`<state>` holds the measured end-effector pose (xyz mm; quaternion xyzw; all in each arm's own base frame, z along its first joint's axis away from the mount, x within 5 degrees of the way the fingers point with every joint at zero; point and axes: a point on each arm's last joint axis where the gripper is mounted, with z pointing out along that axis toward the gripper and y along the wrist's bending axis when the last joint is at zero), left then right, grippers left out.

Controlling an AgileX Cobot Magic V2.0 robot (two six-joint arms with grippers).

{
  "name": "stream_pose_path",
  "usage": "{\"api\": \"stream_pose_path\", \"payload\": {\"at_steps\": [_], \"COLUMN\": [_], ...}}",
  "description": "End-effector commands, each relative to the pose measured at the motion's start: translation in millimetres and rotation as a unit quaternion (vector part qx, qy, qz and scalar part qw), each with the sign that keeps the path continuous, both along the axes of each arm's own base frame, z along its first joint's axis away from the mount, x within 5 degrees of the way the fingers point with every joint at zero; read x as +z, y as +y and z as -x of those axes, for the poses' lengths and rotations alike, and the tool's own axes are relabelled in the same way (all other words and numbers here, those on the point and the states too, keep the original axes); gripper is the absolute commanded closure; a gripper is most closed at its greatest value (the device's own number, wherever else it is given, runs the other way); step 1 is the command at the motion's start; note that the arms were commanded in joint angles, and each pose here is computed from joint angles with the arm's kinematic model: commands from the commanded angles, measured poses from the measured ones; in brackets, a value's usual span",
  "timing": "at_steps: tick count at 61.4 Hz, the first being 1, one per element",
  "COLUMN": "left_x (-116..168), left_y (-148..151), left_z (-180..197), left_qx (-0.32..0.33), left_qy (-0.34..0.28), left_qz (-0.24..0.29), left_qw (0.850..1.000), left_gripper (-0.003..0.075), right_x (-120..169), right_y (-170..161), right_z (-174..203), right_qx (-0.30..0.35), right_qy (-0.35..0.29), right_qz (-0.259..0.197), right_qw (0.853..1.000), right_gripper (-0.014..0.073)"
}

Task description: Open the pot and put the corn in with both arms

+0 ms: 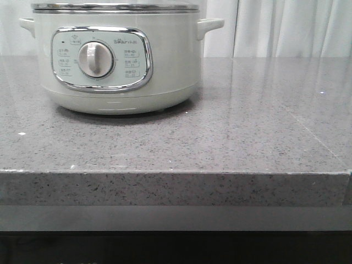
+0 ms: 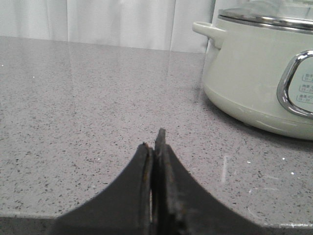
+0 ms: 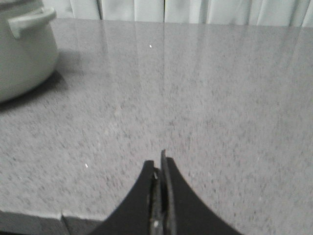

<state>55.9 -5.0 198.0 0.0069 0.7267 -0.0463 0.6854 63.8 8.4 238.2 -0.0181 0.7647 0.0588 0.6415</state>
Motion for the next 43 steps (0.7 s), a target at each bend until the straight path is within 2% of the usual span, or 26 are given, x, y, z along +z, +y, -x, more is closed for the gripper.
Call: {"api": "stream_pose_path", "payload": {"at_steps": [1,15,43], "left_x": [4.9,4.9,4.8], "left_y": [1.0,1.0,1.0], "left_z": [0.6,0.6,0.4], "left_qx": [0.006,0.006,0.006], "left_qy": [-0.044,-0.044,-0.043], "left_qz": [0.012,0.012,0.012], "left_qw": [0.999,0.999,0.999], "left_gripper": [0.0741,0.0741,0.0741], "right_x": [-5.7,-39.0,-40.5], "right_y": [-2.0,-2.8,-2.8], "right_z": [-0.7,7.4,9.4], "right_qx": [-0.012,-0.013,-0.012], "right_qy": [-0.058,-0.072,-0.072], "right_qz": [-0.004,-0.005,-0.005], "right_qw": [0.998,0.997,0.997], "right_gripper": [0.0704,0.0704,0.0704]}}
